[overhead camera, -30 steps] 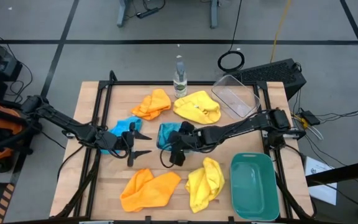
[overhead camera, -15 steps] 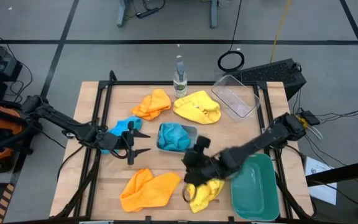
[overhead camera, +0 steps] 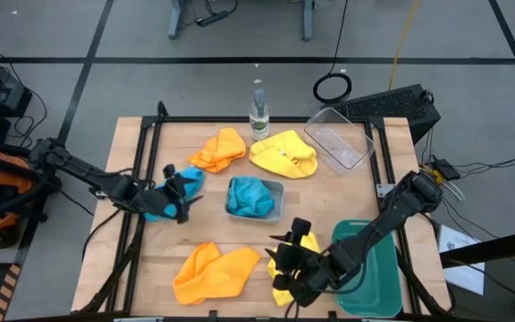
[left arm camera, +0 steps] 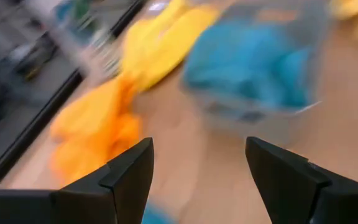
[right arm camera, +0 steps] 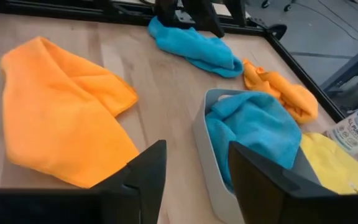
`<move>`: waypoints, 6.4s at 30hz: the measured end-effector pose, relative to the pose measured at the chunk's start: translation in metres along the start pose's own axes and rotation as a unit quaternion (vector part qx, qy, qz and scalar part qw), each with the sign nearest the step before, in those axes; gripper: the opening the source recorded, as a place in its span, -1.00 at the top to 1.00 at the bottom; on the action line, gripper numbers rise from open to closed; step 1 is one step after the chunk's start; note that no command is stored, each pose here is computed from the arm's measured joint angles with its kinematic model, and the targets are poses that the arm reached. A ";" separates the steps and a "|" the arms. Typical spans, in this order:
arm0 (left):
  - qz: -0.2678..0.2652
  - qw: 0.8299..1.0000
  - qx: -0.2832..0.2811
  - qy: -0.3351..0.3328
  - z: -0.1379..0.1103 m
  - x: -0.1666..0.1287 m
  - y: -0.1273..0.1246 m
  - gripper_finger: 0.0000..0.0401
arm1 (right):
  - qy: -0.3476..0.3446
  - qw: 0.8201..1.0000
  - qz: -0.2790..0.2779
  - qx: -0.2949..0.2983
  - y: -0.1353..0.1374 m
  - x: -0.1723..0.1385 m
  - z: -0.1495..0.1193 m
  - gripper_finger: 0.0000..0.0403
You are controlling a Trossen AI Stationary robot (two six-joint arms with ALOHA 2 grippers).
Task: Sort microfiber towel by color & place in baskets
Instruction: Put the blue towel in the white container
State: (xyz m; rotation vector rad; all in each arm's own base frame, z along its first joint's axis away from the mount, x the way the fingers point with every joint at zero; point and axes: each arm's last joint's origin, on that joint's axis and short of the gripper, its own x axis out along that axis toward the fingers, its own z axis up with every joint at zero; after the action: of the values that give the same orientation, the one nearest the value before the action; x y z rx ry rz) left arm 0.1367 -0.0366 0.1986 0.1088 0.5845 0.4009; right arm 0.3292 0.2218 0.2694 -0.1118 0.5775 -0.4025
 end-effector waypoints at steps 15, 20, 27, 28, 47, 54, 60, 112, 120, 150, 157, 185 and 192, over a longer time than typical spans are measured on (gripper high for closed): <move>0.087 0.967 -0.196 0.137 -0.045 0.015 0.017 -0.30 | 0.009 0.999 -0.030 -0.024 -0.018 0.022 0.009 0.22; 0.073 0.953 -0.211 0.207 -0.063 0.024 0.016 -0.30 | 0.011 0.999 -0.037 -0.019 -0.024 0.030 0.013 0.22; 0.074 0.937 -0.218 0.261 -0.075 0.031 0.017 -0.14 | 0.000 1.000 -0.030 -0.003 -0.022 0.031 0.016 0.22; 0.060 0.937 -0.215 0.270 -0.074 0.033 0.016 -0.08 | -0.001 1.000 -0.028 -0.002 -0.021 0.030 0.016 0.22; -0.132 0.963 -0.182 0.150 0.001 0.019 -0.009 0.83 | -0.002 1.000 0.016 -0.016 0.000 0.018 0.006 0.22; -0.124 0.978 -0.144 0.088 0.022 0.007 -0.014 0.83 | -0.048 0.999 -0.023 -0.002 0.002 0.026 0.013 0.22; -0.153 0.980 -0.123 0.018 0.041 -0.002 -0.022 0.82 | -0.076 0.996 -0.037 -0.038 0.016 0.051 0.010 0.22; -0.321 0.925 0.003 -0.202 0.077 -0.014 -0.068 0.44 | -0.169 0.985 0.008 -0.037 -0.014 0.129 0.044 -0.40; -0.337 0.918 0.024 -0.209 0.075 -0.022 -0.074 0.02 | -0.168 0.984 0.009 -0.049 -0.013 0.128 0.043 0.22; -0.316 0.903 0.076 -0.282 0.076 -0.050 -0.079 -0.03 | -0.150 0.983 -0.001 -0.102 0.009 0.079 0.037 0.75; -0.293 0.887 0.128 -0.333 0.078 -0.037 -0.104 -0.06 | -0.136 0.984 0.000 -0.117 0.010 0.079 0.033 0.75; -0.039 0.910 0.262 -0.319 0.077 0.003 -0.134 -0.01 | -0.101 0.991 0.009 -0.083 0.009 0.069 0.026 0.70; -0.053 0.906 0.267 -0.325 0.076 0.003 -0.135 0.91 | -0.104 0.992 0.022 -0.071 0.010 0.068 0.027 0.43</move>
State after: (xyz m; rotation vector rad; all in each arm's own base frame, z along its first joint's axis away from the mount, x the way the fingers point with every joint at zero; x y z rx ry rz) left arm 0.2269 -0.1581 0.2321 0.7089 0.0200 0.0700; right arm 0.3992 0.2039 0.2553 -0.2751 0.4013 -0.3026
